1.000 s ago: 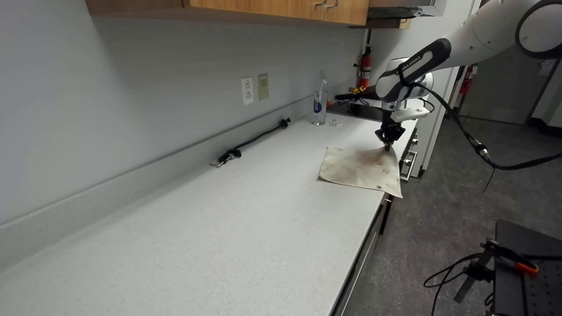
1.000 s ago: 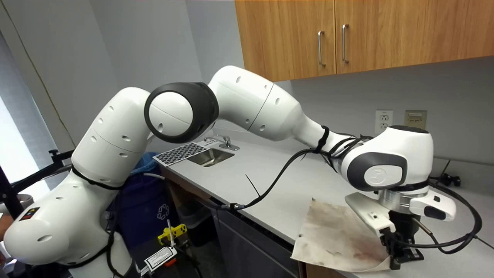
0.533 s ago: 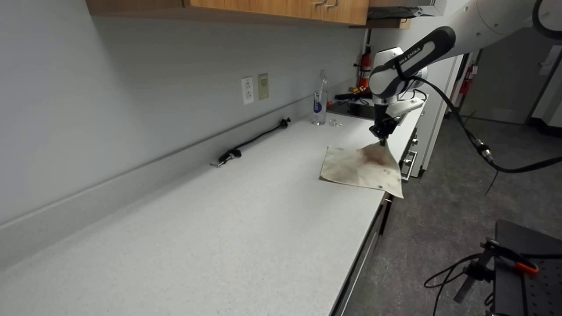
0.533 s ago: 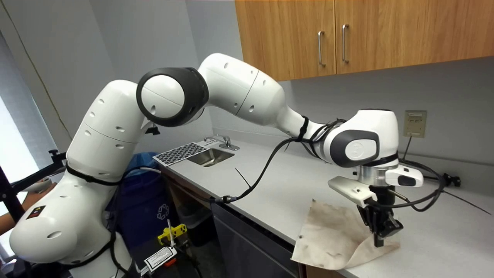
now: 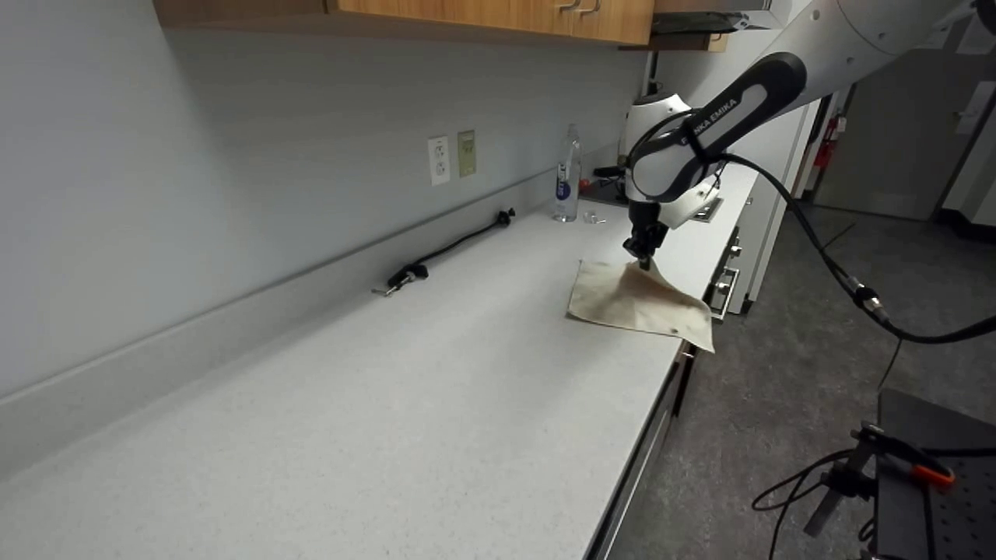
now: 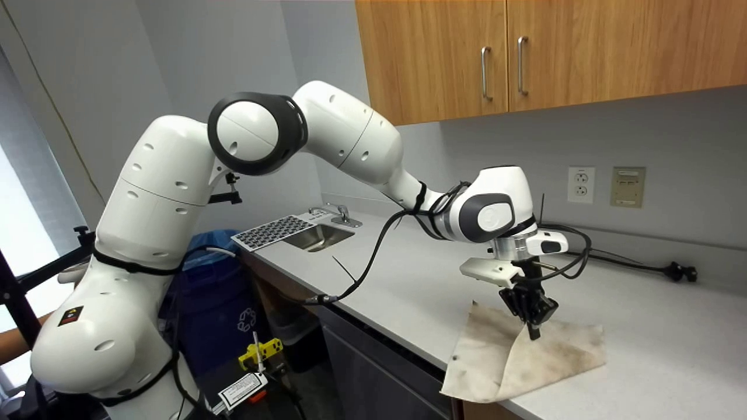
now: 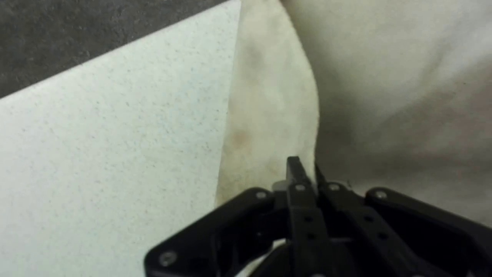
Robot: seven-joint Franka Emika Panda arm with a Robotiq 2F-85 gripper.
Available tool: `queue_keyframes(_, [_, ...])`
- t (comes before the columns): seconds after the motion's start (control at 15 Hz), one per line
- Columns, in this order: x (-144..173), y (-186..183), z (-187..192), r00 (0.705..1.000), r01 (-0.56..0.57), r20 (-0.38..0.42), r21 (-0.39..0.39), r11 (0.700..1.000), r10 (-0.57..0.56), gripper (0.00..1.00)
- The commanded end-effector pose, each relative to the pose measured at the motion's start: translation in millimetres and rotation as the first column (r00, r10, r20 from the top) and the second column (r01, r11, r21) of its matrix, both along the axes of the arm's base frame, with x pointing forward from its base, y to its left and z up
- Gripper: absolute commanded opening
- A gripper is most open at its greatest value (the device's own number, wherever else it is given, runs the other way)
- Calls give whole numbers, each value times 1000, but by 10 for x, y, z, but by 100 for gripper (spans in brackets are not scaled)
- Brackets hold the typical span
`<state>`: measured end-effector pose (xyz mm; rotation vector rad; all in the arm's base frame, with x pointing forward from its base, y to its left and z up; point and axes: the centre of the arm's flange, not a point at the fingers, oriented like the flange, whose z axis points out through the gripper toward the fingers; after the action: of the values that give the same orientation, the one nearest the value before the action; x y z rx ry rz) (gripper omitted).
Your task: Fold the towel twice
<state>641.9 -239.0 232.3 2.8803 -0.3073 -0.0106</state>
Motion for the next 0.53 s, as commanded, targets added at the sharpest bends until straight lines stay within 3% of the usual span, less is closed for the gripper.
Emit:
queue_keyframes(0.0, [17,257,19,997,-18,78,-39,999,21,0])
queue_keyframes(0.47, [128,586,53,986,-55,153,-34,998,59,0])
